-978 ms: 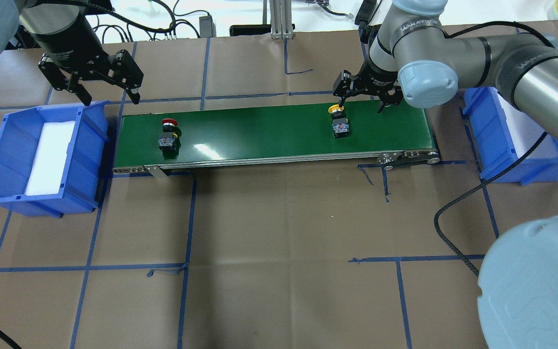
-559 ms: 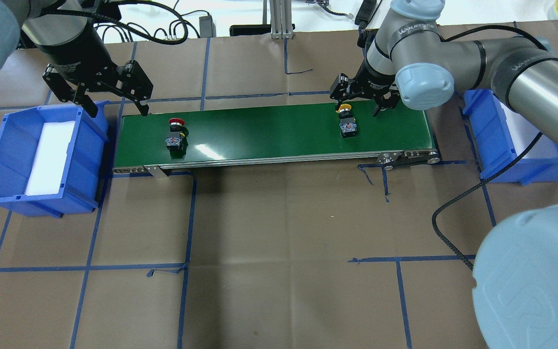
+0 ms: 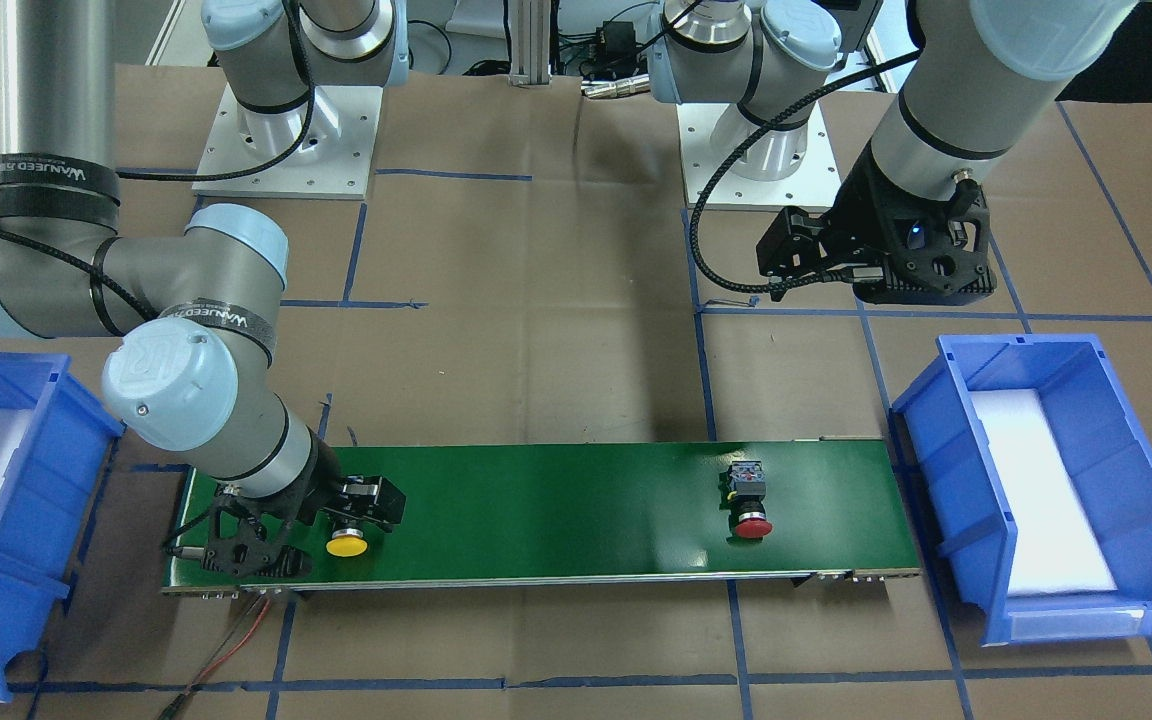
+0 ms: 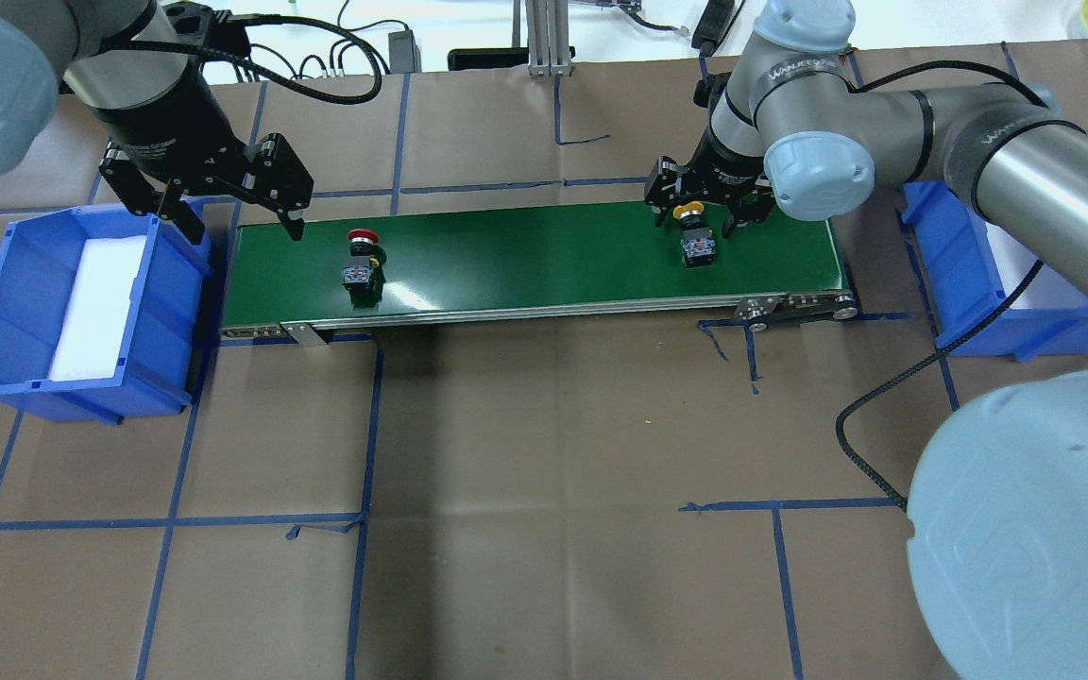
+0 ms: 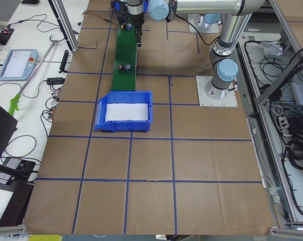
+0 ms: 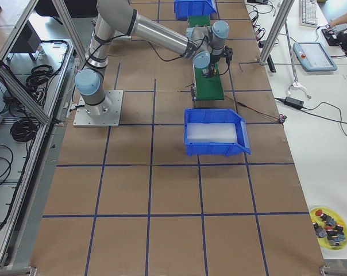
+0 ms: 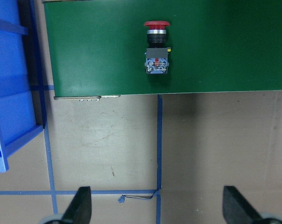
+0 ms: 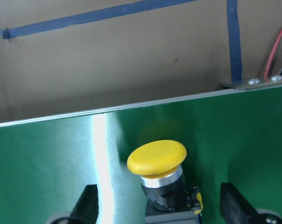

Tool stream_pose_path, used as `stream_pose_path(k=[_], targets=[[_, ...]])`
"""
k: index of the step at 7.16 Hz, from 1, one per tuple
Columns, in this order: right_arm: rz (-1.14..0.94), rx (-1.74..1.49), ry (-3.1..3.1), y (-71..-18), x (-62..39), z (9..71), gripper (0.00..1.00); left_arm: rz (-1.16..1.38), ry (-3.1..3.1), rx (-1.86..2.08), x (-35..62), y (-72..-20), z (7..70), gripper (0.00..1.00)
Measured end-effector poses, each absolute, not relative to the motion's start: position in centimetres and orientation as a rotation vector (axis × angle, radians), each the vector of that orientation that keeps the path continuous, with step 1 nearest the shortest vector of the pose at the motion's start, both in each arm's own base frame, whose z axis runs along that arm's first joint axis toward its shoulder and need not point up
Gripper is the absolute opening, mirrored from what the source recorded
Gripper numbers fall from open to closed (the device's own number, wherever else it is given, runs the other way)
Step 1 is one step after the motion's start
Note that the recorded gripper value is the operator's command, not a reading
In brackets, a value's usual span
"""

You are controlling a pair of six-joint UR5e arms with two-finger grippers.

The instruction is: Transport two buttons from left to right

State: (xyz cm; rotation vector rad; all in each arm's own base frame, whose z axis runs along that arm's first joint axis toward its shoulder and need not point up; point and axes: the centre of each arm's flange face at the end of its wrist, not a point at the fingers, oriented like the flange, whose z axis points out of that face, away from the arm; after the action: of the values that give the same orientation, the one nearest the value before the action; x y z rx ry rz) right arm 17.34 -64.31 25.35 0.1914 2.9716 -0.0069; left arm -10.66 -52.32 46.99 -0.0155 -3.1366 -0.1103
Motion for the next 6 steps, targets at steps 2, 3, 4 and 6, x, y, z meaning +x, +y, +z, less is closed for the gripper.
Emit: stream_pose_path(k=[2,3,4,6], targets=[[0.003,0.182,3.005,-64.3,17.1,24.9,0.50,-0.088,-3.138,-0.020,-10.7,-52.3,47.2,1.00],[0.012,0.182,3.032,-64.2,16.8,24.7,0.26,-0.084,-3.139,-0.020,-10.7,-52.3,47.1,1.00],[0.032,0.183,3.057,-64.1,16.5,24.6,0.07,-0.075,-3.139,-0.018,-10.7,-52.5,47.0,1.00],[0.087,0.189,3.077,-64.1,16.2,26.1,0.04,-0.059,-3.141,-0.015,-10.7,-52.7,47.0,1.00]])
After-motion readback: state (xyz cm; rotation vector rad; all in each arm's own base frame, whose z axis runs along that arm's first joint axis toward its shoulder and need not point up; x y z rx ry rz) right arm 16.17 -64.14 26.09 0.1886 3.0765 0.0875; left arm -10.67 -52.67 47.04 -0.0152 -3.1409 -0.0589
